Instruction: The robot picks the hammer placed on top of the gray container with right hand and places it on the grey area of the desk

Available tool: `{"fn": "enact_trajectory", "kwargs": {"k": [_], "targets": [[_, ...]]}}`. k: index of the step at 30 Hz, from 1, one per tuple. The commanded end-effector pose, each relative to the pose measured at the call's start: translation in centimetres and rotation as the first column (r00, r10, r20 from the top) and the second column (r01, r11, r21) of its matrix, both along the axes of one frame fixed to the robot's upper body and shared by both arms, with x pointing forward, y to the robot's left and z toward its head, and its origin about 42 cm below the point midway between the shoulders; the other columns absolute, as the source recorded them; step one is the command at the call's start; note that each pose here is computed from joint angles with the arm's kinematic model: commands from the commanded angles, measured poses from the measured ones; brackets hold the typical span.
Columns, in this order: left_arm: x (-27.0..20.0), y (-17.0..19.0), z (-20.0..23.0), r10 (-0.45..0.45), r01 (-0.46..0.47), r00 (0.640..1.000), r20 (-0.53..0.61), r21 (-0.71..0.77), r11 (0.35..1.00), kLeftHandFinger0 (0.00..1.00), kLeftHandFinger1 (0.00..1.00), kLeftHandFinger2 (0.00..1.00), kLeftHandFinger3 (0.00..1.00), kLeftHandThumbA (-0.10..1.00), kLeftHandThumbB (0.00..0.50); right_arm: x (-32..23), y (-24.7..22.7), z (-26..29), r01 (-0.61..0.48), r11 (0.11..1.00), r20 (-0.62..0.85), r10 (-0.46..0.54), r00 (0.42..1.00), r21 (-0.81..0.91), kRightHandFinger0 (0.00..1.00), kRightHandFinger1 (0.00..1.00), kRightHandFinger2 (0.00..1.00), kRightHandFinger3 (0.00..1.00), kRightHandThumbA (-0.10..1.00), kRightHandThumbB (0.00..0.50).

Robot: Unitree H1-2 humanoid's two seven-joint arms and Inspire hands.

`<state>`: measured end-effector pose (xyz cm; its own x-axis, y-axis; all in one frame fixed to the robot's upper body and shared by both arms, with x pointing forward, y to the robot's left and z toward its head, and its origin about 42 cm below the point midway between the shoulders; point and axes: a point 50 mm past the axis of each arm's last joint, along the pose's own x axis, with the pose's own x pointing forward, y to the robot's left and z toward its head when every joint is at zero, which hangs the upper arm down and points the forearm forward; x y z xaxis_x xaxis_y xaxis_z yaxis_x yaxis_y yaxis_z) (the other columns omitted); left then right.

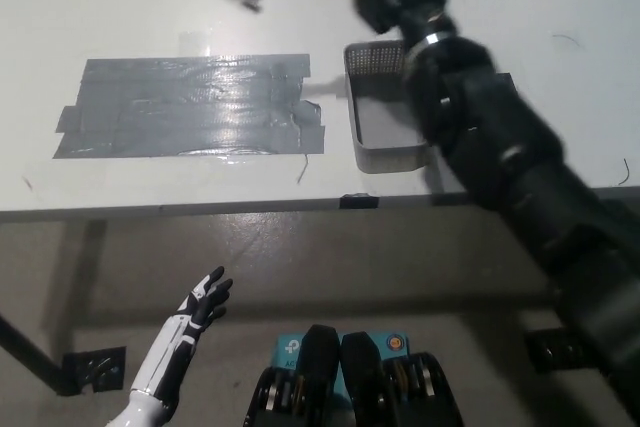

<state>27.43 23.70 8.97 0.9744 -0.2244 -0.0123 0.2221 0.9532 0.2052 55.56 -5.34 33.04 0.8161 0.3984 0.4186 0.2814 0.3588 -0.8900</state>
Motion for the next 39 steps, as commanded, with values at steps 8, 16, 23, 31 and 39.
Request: {"fn": "enact_trajectory", "kwargs": {"k": [8, 16, 23, 31, 39], "targets": [[0.6, -0.5, 1.0, -0.051, 0.051, 0.998, 0.040, 0.007, 0.999, 1.00, 1.00, 1.00, 1.00, 1.00, 0.157, -3.1, 11.1, 0.1, -0.121, 0.993, -0.038, 0.121, 0.992, 0.002, 0.00, 0.40, 0.85, 0.90, -0.10, 0.174], [1.0, -0.7, 1.4, -0.070, 0.068, 0.996, 0.049, 0.042, 0.997, 1.00, 1.00, 1.00, 1.00, 1.00, 0.153, -4.2, 13.4, -2.4, -0.093, 0.996, -0.208, 0.088, 0.974, -0.014, 0.00, 0.16, 0.58, 0.27, -0.10, 0.224], [1.2, -0.8, 1.9, -0.080, 0.075, 0.995, 0.060, 0.079, 0.994, 1.00, 1.00, 1.00, 1.00, 1.00, 0.159, -4.3, 12.5, -5.0, -0.056, 0.998, -0.271, 0.049, 0.961, -0.017, 0.00, 0.17, 0.60, 0.22, -0.10, 0.193], [1.4, -0.9, 2.3, -0.088, 0.083, 0.994, 0.067, 0.074, 0.994, 1.00, 1.00, 1.00, 1.00, 1.00, 0.158, -3.1, 9.7, -5.5, 0.051, 0.997, -0.309, -0.032, 0.951, 0.055, 0.00, 0.18, 0.56, 0.33, -0.10, 0.179], [1.6, -1.1, 2.5, -0.097, 0.090, 0.993, 0.069, 0.088, 0.992, 1.00, 1.00, 1.00, 1.00, 1.00, 0.143, -2.5, 8.7, -6.4, 0.155, 0.986, -0.494, -0.109, 0.863, 0.053, 1.00, 1.00, 1.00, 1.00, 0.58, 0.384]]}}
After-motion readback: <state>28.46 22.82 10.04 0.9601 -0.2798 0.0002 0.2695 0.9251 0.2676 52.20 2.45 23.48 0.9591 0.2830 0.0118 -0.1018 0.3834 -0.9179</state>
